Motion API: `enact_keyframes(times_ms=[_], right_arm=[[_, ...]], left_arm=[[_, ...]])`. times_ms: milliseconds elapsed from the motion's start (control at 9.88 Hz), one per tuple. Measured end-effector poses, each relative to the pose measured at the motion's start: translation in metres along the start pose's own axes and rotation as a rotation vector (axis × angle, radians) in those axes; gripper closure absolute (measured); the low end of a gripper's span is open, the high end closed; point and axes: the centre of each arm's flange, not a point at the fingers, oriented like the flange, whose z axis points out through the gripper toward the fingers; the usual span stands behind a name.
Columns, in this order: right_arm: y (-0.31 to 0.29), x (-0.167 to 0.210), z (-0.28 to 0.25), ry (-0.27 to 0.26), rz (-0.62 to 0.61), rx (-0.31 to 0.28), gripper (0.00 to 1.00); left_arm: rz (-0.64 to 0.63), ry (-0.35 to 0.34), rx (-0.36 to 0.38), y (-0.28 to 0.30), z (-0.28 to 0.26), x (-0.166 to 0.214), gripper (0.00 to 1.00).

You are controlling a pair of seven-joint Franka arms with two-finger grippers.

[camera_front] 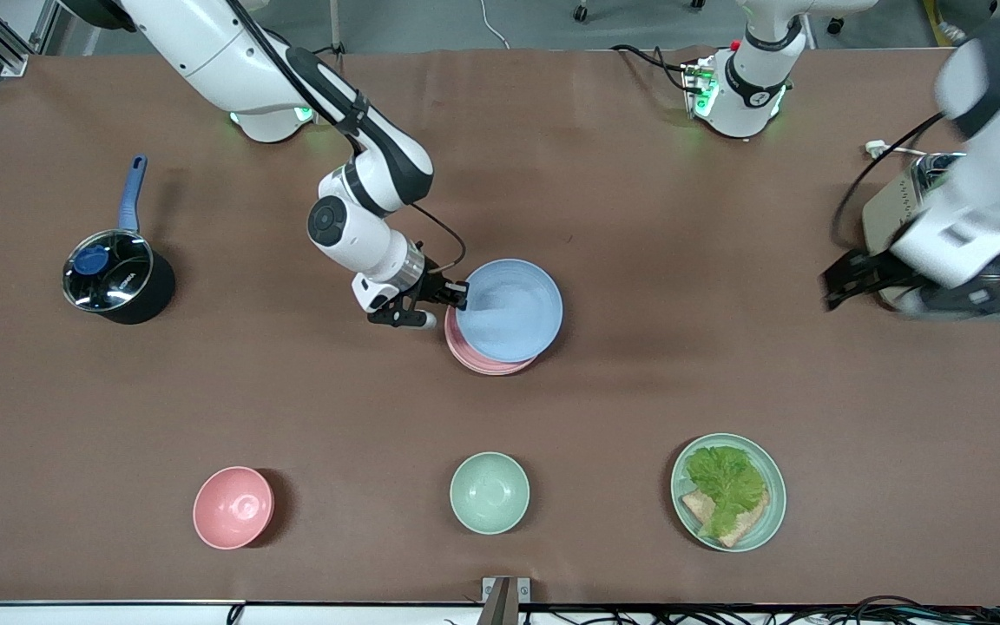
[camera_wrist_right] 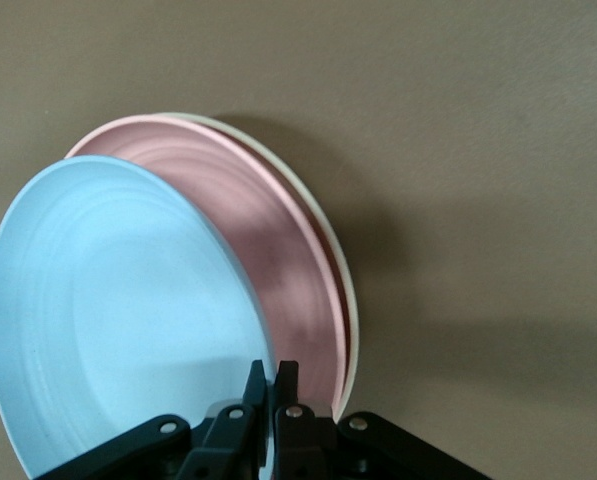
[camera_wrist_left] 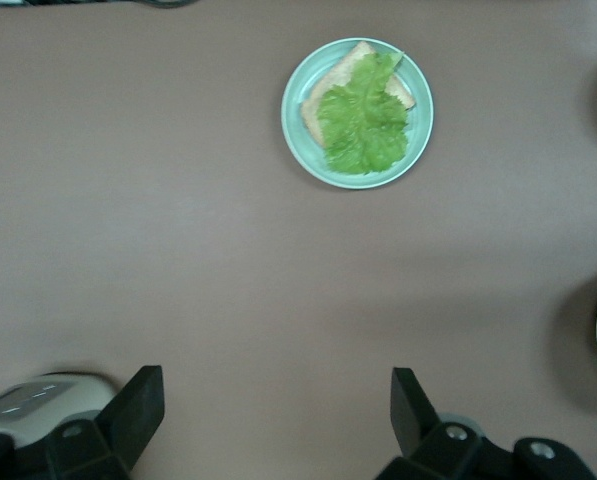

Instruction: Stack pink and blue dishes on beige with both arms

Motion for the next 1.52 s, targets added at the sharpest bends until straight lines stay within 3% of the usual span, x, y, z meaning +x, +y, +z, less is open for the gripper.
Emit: enact_keyframes(times_ms=[405, 709, 911, 1114, 1316, 1519], right_arm=[[0.012, 0.008, -0.003, 0.012, -0.018, -0.020, 0.94], [0.002, 0.015, -0.024, 0.046, -0.029, -0.005, 0.54], [-0.004, 0.039, -0.093, 0.082, -0.029, -0.011, 0.23], [0.014, 0.070, -0.200, 0.177, -0.034, -0.070, 0.00], [0.071, 0.094, -0.298, 0.230, 0.027, -0.203, 0.00], [0.119, 0.111, -0.390, 0.228, 0.086, -0.312, 0.00]], left_arm=[[-0.025, 0.001, 0.000, -0.056, -0.081, -0.045, 0.00], [-0.029, 0.017, 0.004, -0.062, -0.102, -0.039, 0.00], [-0.031, -0.023, 0.006, -0.063, -0.106, -0.030, 0.00], [-0.045, -0.070, 0.002, -0.069, -0.107, -0.036, 0.00], [-0.050, -0.080, 0.001, -0.070, -0.106, -0.037, 0.00], [-0.065, -0.084, 0.002, -0.069, -0.104, -0.036, 0.00]])
